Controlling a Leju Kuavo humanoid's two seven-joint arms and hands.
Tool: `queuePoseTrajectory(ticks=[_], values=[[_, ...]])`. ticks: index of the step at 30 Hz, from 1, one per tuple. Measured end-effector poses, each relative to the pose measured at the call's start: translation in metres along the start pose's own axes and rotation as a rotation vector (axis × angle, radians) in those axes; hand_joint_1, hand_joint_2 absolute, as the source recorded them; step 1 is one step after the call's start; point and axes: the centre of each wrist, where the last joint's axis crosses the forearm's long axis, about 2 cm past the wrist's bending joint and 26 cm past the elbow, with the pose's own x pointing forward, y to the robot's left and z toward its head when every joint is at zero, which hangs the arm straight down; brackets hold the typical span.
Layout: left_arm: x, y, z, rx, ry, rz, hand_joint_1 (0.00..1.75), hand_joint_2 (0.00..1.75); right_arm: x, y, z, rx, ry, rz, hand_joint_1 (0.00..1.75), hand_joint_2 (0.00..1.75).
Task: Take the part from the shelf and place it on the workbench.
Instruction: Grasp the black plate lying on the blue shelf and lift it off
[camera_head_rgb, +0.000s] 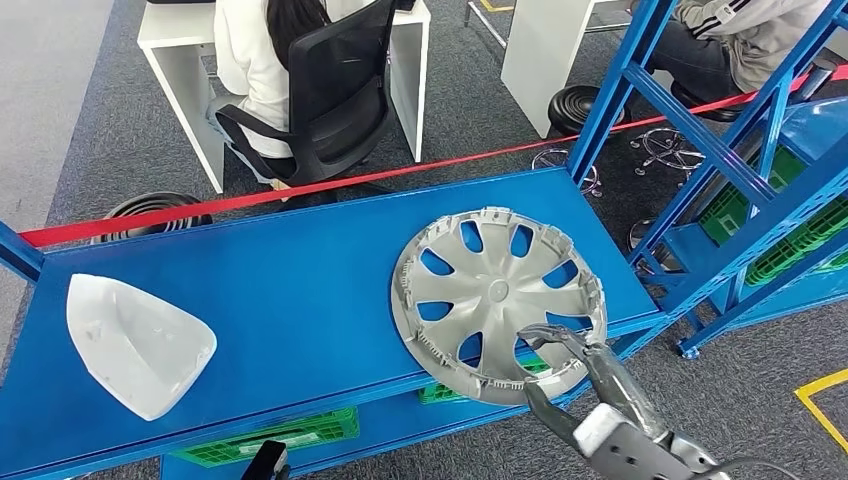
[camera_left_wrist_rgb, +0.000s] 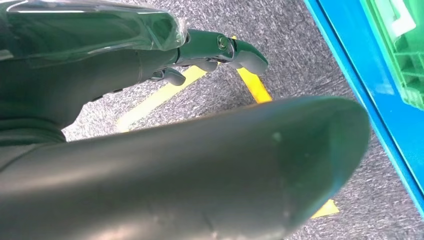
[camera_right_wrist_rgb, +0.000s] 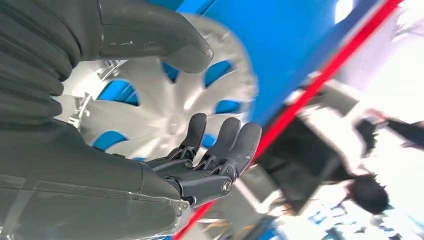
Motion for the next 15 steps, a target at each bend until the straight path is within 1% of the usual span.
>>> queuePoseTrajectory(ticks=[3, 6, 7, 10, 11, 15], values=[[-0.001, 0.002, 0.0, 0.014, -0.011, 0.017, 0.0, 0.0, 0.012, -0.021, 0.006, 0.021, -0.063, 0.021, 1.75, 1.75], [0.0, 0.003, 0.0, 0.02, -0.019, 0.028, 0.0, 0.0, 0.021, -0.032, -0.002, 0.05, -0.088, 0.105, 1.75, 1.75], [0.0, 0.003, 0.0, 0.02, -0.021, 0.03, 0.0, 0.0, 0.022, -0.033, -0.005, 0.054, -0.091, 0.129, 1.68, 1.75], [0.0, 0.003, 0.0, 0.022, -0.022, 0.034, 0.0, 0.0, 0.024, -0.033, -0.01, 0.058, -0.095, 0.172, 0.38, 1.75], [0.0, 0.003, 0.0, 0.023, -0.022, 0.035, 0.0, 0.0, 0.024, -0.033, -0.011, 0.06, -0.094, 0.18, 0.0, 1.75], [-0.001, 0.003, 0.0, 0.027, -0.018, 0.038, 0.0, 0.0, 0.023, -0.03, -0.008, 0.087, -0.05, 0.216, 0.0, 1.75]])
